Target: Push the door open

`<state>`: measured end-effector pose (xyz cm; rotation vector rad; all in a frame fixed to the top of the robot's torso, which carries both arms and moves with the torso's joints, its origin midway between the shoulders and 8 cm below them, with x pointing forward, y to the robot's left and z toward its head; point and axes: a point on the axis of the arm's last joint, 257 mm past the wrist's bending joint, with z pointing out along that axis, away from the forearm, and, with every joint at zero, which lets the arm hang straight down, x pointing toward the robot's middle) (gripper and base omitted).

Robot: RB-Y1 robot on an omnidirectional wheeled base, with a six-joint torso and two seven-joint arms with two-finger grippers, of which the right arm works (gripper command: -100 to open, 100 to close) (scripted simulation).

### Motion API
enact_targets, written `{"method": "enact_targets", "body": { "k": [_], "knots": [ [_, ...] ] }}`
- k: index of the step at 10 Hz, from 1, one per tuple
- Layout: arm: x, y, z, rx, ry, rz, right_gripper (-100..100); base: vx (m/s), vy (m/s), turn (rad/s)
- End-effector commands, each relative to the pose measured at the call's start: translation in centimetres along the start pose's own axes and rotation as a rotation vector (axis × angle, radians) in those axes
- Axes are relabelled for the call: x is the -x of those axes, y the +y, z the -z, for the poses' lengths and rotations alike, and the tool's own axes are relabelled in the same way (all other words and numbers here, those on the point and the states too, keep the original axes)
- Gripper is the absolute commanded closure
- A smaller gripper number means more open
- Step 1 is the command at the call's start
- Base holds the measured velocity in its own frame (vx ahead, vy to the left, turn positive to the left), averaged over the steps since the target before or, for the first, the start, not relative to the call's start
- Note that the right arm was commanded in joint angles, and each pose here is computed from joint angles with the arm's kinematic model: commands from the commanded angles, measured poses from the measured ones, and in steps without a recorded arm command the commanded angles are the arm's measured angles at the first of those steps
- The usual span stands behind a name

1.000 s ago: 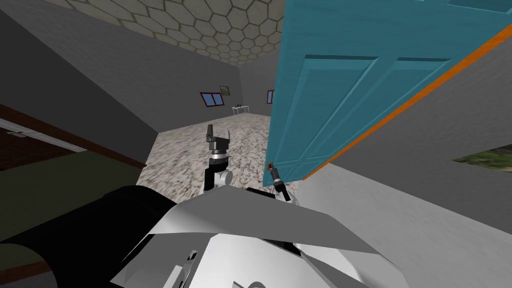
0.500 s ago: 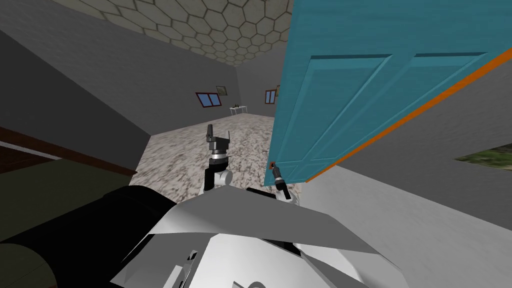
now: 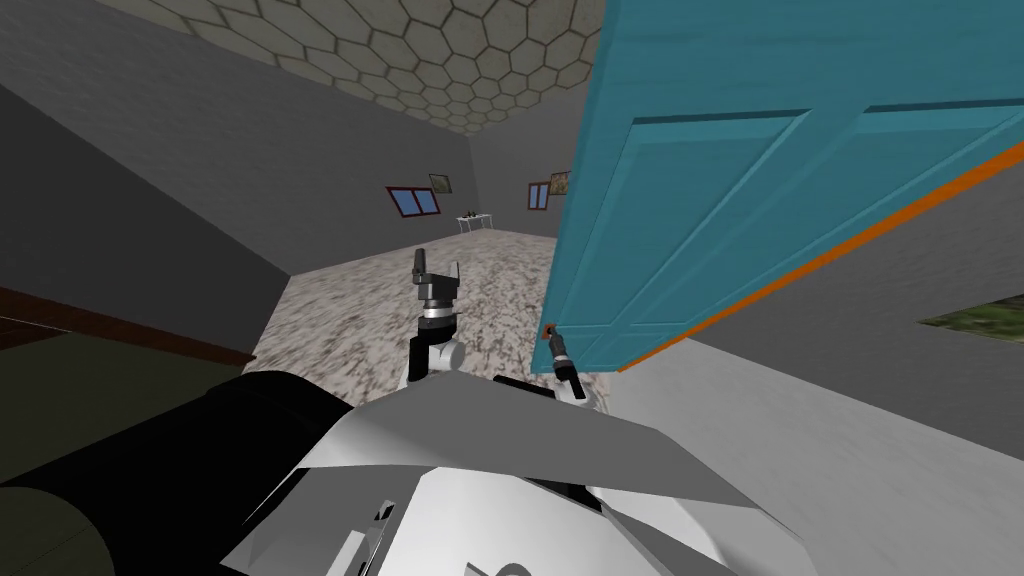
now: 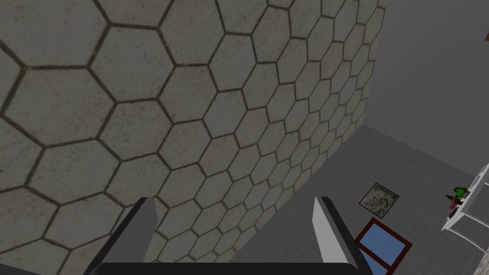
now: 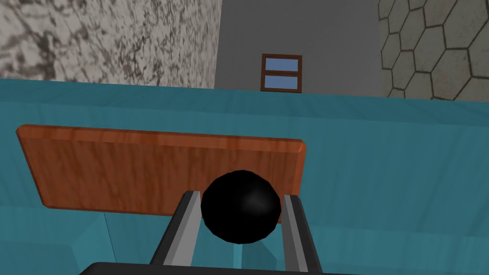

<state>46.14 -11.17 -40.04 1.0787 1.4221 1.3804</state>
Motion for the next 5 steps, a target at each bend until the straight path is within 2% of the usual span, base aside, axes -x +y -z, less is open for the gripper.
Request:
{"method": "enact_targets", "body": {
  "k": [1, 5],
  "knots": [
    [1.8, 0.7, -0.37, 0.017, -0.038, 0.005, 100, 0.198, 0.149, -0.057],
    [3.9, 0.8, -0.44, 0.02, -0.099, -0.002, 100, 0.173, 0.147, -0.077]
  ]
}}
